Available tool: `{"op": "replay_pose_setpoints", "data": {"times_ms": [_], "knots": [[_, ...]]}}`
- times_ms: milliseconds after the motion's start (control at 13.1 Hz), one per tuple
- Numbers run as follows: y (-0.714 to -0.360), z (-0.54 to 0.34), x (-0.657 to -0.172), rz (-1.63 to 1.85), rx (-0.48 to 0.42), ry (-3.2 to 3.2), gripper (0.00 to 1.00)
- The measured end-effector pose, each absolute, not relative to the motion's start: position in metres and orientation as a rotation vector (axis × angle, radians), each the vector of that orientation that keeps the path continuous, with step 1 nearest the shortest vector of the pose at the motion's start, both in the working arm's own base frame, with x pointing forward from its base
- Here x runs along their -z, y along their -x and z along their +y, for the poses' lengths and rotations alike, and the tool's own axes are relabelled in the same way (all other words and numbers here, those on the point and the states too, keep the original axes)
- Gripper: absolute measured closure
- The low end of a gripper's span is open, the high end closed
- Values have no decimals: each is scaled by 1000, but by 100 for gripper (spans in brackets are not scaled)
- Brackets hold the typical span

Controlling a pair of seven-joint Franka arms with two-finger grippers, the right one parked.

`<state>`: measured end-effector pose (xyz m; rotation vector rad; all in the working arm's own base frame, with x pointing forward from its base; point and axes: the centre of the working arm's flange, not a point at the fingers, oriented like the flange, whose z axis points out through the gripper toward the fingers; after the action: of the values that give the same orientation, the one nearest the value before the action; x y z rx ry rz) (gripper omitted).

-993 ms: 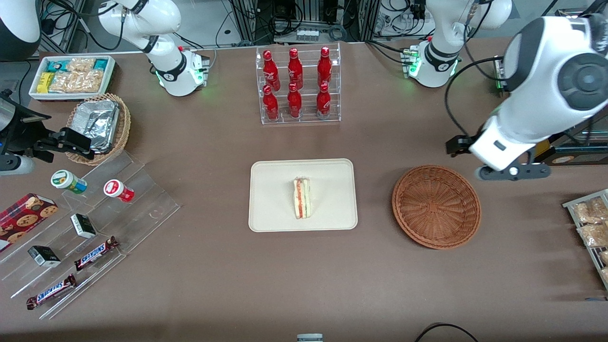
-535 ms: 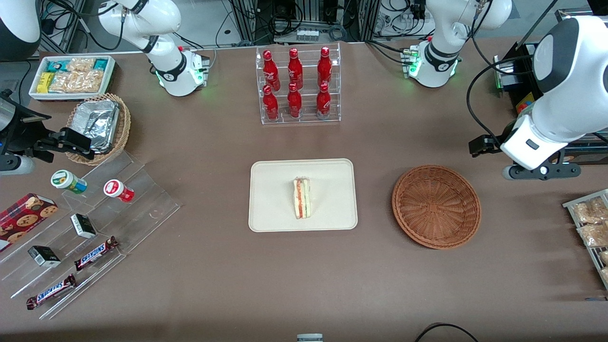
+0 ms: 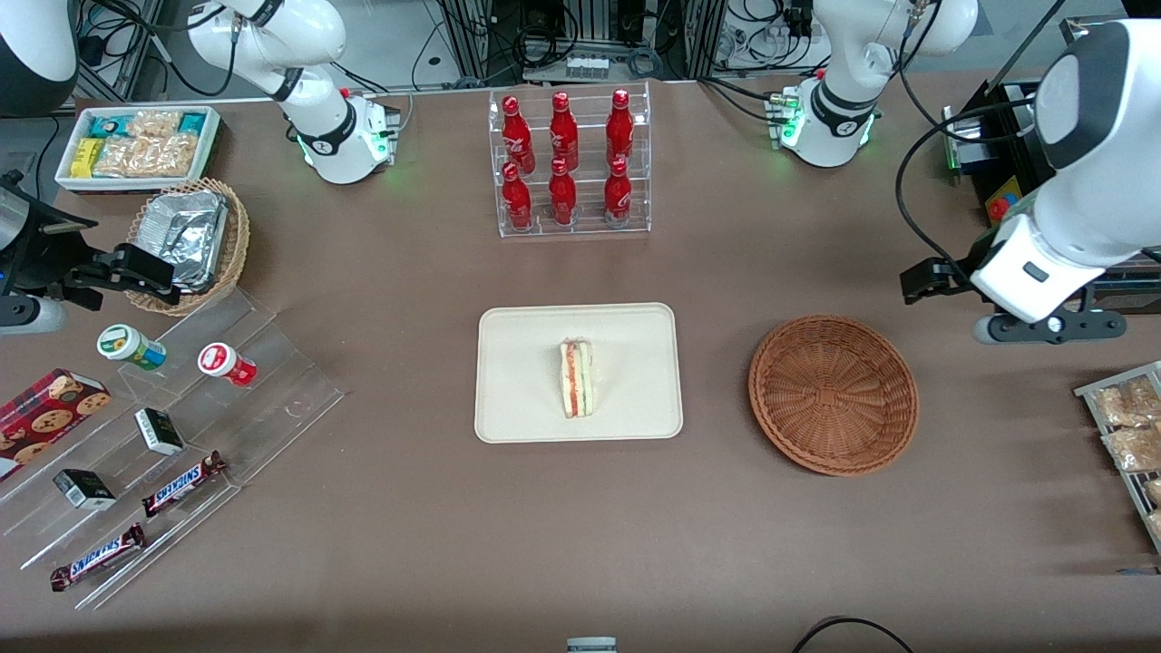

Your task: Place sandwich from basket to tray

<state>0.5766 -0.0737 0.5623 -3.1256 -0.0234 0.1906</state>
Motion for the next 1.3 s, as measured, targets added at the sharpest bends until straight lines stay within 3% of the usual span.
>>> {"op": "replay_pose_setpoints", "data": {"times_ms": [1299], "knots": [[-571,-21,-572,52,-249,3107,0]]}}
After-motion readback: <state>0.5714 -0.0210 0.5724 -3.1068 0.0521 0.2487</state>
